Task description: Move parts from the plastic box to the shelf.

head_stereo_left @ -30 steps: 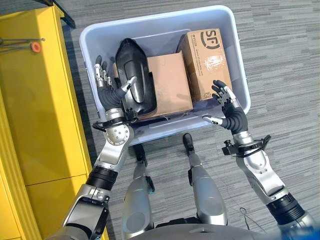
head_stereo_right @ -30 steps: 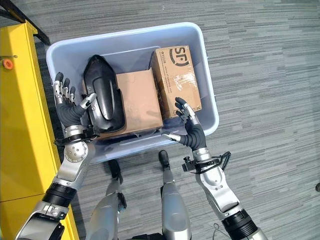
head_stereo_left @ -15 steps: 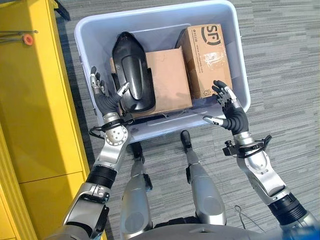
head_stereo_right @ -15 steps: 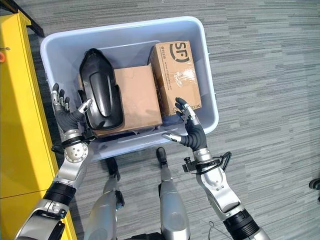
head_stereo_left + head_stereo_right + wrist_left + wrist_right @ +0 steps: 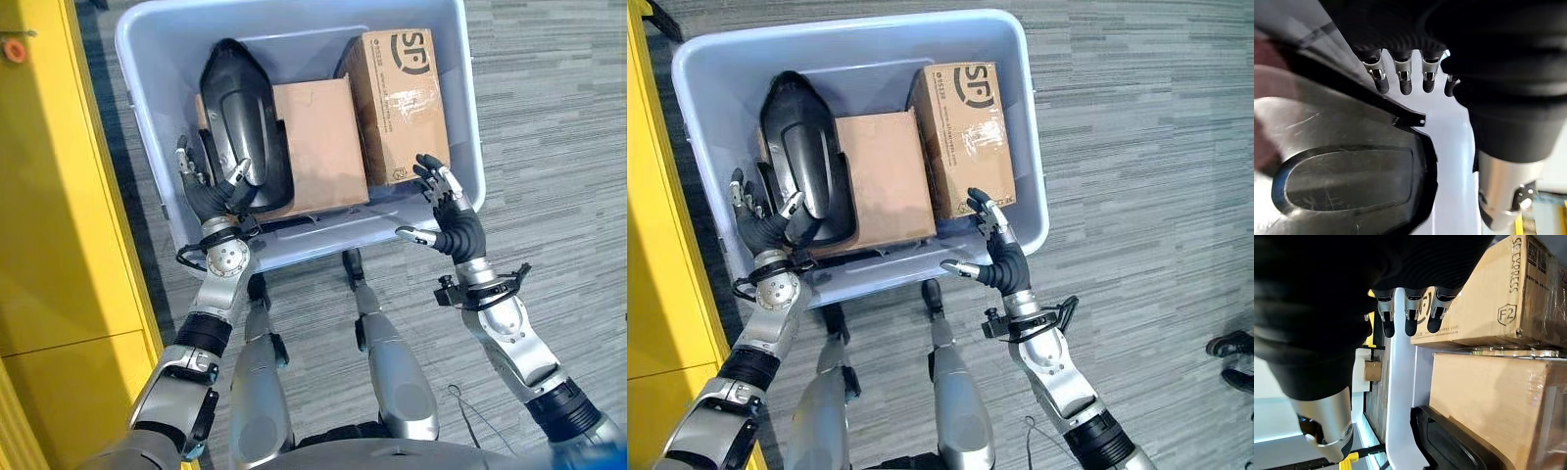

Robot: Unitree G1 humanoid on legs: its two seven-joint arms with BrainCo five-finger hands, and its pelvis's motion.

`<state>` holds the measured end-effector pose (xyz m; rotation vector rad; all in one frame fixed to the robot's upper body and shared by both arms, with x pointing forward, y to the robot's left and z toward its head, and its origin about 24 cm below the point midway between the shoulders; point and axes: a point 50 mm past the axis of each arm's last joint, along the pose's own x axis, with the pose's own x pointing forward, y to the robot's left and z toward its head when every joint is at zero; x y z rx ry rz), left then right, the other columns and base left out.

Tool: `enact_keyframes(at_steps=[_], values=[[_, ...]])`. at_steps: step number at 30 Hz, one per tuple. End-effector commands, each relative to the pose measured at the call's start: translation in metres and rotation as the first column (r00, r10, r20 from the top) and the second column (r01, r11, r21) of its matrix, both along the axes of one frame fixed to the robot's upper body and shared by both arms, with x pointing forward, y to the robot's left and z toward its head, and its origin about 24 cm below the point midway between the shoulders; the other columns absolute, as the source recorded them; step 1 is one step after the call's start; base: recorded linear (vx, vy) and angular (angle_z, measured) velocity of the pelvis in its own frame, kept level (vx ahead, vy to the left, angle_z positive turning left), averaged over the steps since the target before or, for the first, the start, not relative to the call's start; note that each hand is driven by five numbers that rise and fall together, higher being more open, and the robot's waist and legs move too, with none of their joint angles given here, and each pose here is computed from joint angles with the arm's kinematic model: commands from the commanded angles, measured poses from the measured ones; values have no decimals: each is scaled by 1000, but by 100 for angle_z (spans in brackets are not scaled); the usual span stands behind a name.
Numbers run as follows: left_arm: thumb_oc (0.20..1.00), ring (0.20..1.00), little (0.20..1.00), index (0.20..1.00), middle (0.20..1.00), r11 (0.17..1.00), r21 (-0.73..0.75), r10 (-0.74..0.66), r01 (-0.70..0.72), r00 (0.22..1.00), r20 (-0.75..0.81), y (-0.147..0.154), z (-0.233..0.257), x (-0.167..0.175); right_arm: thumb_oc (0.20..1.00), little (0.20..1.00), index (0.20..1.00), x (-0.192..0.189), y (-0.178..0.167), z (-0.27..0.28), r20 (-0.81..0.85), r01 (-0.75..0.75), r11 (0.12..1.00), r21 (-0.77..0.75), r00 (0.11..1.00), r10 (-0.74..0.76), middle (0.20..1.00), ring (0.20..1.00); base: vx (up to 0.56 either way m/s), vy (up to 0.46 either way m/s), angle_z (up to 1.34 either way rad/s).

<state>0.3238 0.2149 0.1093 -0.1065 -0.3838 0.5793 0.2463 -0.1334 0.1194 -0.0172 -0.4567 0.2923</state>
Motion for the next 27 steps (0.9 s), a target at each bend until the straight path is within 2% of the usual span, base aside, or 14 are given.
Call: enact_keyframes(at_steps=[1, 10, 15, 16, 17, 18, 23, 27], values=[[1000, 1000, 1000, 1000, 1000, 995, -69, 81, -75, 992, 93, 18, 19, 6, 1000, 1000, 1000, -3, -10, 23, 121, 0, 999, 51, 993, -6, 1000, 1000, -64, -31, 1], [1000, 1000, 1000, 1000, 1000, 985, -105, 153, -137, 975, 162, 33, 43, 13, 1000, 1000, 1000, -3, -12, 31, 147, -12, 996, 87, 989, -1, 1000, 1000, -73, -49, 9], [1000, 1000, 1000, 1000, 1000, 985, -41, 169, -165, 980, 107, 42, 51, 25, 1000, 1000, 1000, -2, -12, 31, 145, -9, 995, 96, 989, -5, 1000, 1000, -35, -16, -1], [878, 878, 878, 878, 878, 986, -16, 169, -168, 983, 76, 44, 49, 27, 1000, 1000, 1000, -2, -12, 31, 148, -9, 996, 93, 989, -5, 1000, 1000, 0, 0, 0], [460, 460, 460, 460, 460, 985, -1, 172, -172, 984, 54, 44, 48, 29, 1000, 1000, 1000, -2, -12, 31, 149, -9, 996, 87, 989, -4, 1000, 1000, -11, 12, 3], [200, 200, 200, 200, 200, 987, 10, 163, -163, 986, 39, 43, 48, 32, 1000, 1000, 1000, -2, -13, 31, 148, -11, 996, 85, 989, -2, 1000, 1000, 0, 0, 0], [200, 200, 200, 200, 200, 986, 133, 116, -102, 988, -102, 37, 32, 41, 1000, 1000, 1000, -5, -16, 30, 143, -14, 998, 58, 990, 6, 1000, 1000, -11, 32, -2], [200, 200, 200, 200, 200, 986, 162, 58, -39, 992, -113, 27, 25, 38, 1000, 1000, 1000, -4, -16, 28, 129, -18, 998, 57, 992, 11, 1000, 1000, 0, 0, 0]])
